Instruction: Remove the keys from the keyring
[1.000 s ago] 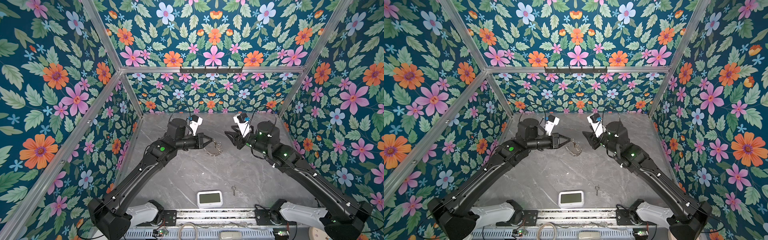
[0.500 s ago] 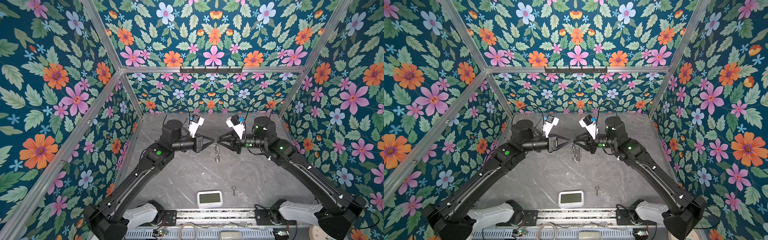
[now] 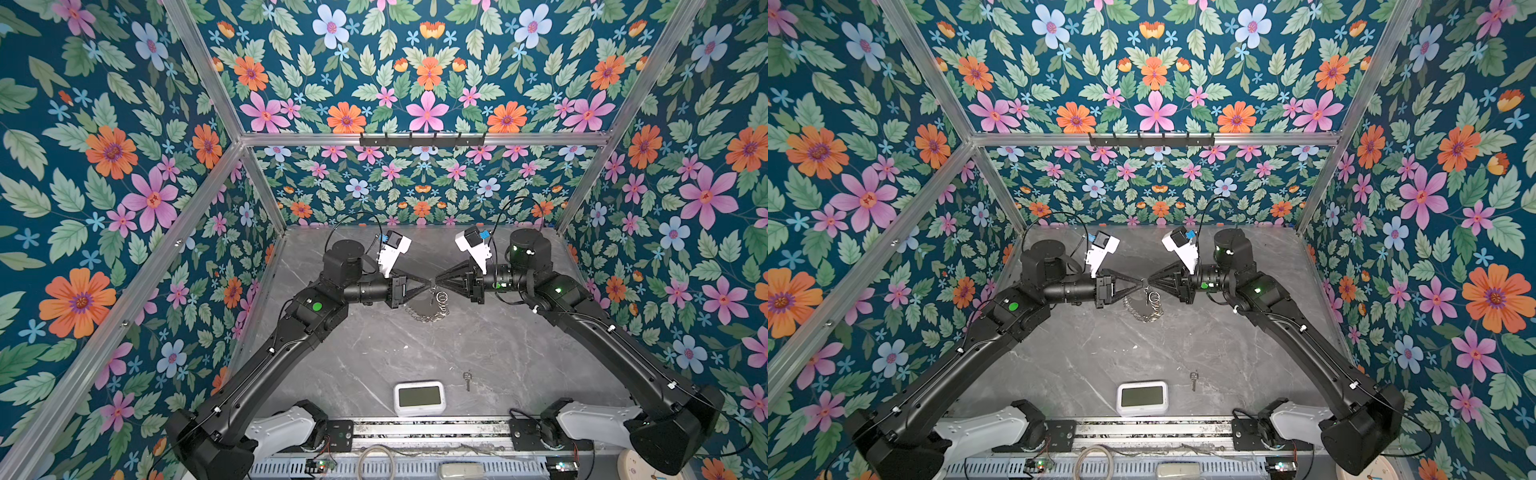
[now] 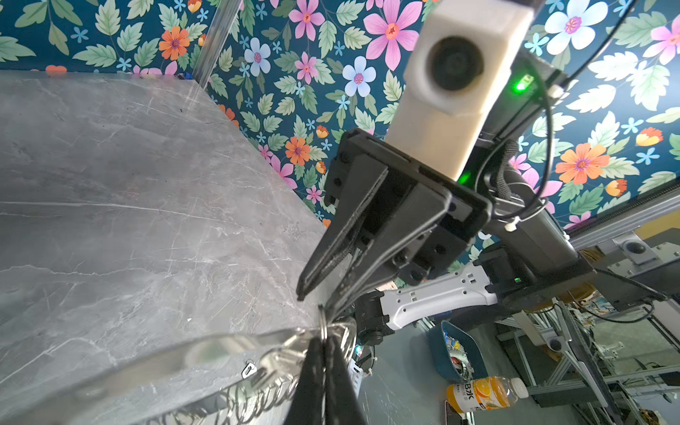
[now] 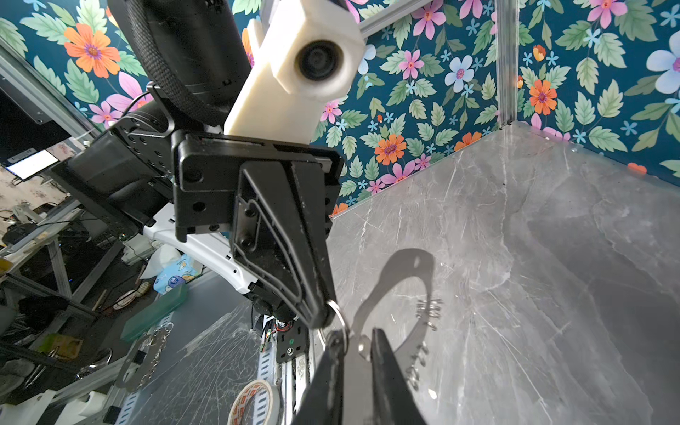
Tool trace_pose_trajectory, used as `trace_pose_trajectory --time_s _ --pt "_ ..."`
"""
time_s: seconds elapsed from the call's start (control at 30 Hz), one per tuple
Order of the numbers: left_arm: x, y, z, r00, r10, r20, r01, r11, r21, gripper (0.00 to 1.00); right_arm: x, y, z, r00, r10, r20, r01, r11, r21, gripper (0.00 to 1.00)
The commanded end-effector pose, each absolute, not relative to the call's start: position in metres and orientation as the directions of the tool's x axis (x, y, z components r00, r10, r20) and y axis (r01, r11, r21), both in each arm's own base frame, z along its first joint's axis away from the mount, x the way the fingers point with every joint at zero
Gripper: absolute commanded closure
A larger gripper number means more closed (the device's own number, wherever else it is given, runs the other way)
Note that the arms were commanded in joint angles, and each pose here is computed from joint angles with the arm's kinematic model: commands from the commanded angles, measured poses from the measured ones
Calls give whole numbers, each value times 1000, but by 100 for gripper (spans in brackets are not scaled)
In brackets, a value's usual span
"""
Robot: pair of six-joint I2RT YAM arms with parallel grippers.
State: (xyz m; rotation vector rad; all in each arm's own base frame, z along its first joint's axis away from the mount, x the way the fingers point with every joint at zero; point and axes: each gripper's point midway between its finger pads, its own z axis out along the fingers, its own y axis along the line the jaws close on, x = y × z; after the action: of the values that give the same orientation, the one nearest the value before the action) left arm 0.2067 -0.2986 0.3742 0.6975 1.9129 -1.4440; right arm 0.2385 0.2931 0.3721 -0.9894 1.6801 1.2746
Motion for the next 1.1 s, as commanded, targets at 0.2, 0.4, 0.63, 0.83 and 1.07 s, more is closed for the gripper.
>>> trace_pose_trajectory --time_s 0.2,0.4,0.63,0.83,1.07 --pt "204 -300 393 -606 16 -795 780 207 -590 100 228 297 380 -385 -112 -916 -921 103 375 86" --pt "205 -300 394 -606 9 -796 779 211 -591 100 226 299 380 -394 -118 -912 -919 74 388 93" --pt "207 -301 398 -609 -6 -793 774 211 -596 100 223 300 383 -396 -108 -912 -918 53 393 100" --pt "213 -298 403 -599 -42 -800 772 236 -590 85 227 296 390 -388 -46 -920 -919 97 383 100" --pt "217 -290 404 -556 -98 -825 781 279 -559 53 232 288 394 -369 13 -929 -914 174 365 100"
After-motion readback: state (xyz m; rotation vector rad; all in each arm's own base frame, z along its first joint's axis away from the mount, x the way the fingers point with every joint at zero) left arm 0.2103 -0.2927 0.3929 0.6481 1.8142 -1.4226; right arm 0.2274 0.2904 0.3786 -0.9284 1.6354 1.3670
